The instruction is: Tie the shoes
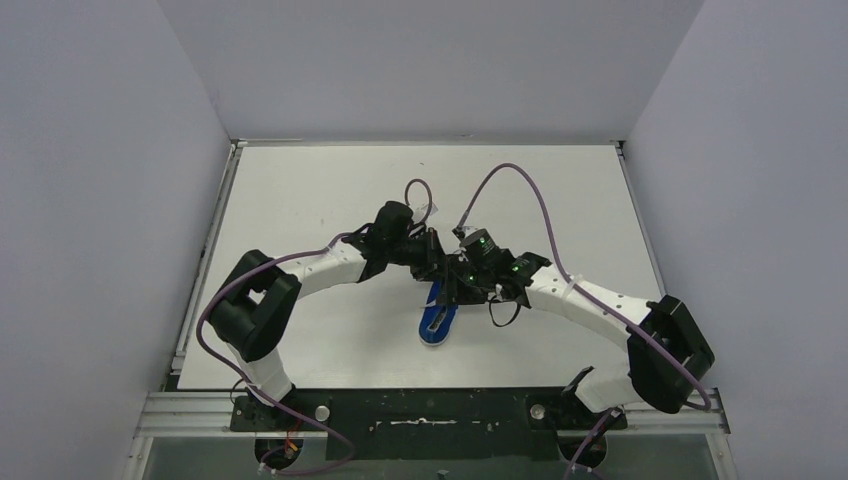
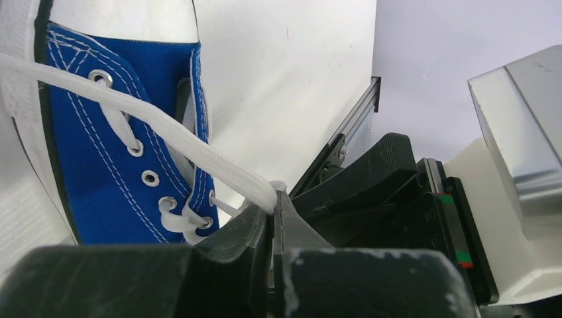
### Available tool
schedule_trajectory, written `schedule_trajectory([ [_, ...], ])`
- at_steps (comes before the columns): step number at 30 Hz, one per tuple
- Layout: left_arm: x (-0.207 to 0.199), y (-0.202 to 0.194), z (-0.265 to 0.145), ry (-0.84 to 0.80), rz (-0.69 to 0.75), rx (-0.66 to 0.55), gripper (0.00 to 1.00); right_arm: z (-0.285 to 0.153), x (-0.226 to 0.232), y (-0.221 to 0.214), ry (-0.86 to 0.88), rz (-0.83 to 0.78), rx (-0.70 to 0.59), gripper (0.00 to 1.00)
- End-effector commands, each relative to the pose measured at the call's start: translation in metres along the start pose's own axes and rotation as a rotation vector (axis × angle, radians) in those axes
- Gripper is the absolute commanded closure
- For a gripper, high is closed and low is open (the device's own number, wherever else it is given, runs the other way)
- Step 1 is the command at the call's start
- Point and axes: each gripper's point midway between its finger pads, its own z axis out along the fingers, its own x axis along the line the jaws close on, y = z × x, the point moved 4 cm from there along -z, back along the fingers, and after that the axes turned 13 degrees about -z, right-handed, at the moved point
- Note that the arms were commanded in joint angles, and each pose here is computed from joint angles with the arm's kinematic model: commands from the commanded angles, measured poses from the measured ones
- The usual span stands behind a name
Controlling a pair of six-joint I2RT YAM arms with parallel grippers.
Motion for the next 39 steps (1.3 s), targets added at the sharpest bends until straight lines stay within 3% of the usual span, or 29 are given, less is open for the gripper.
schedule_trajectory([
  [1, -0.026, 0.002, -0.004, -0.091, 0.017, -0.007, 1.0, 0.001, 0.006, 0.028, 0.019, 0.016, -0.173, 0.6],
  [11, -0.029, 0.001, -0.002, -0.097, 0.008, -0.007, 1.0, -0.011, 0.019, 0.039, 0.085, -0.025, -0.216, 0.6],
  [17, -0.028, -0.001, -0.003, -0.086, 0.035, 0.005, 1.0, -0.023, -0.012, 0.031, -0.083, 0.005, -0.175, 0.66],
  [21, -0.025, -0.002, -0.006, -0.056, 0.104, 0.027, 1.0, -0.049, -0.034, 0.018, -0.146, 0.035, -0.159, 0.45],
  [25, -0.036, -0.003, -0.008, -0.156, 0.25, 0.104, 1.0, -0.068, -0.053, 0.012, -0.058, 0.092, -0.129, 0.34],
  [27, -0.038, -0.004, -0.01, -0.199, 0.323, 0.138, 1.0, -0.074, -0.053, 0.019, 0.085, 0.121, -0.126, 0.32],
  [33, -0.024, 0.005, -0.003, -0.189, 0.344, 0.211, 1.0, -0.069, -0.056, 0.036, 0.256, 0.097, -0.014, 0.35],
  [39, -0.028, 0.017, -0.004, -0.252, 0.331, 0.177, 1.0, -0.06, -0.052, 0.041, 0.39, 0.062, -0.002, 0.43],
])
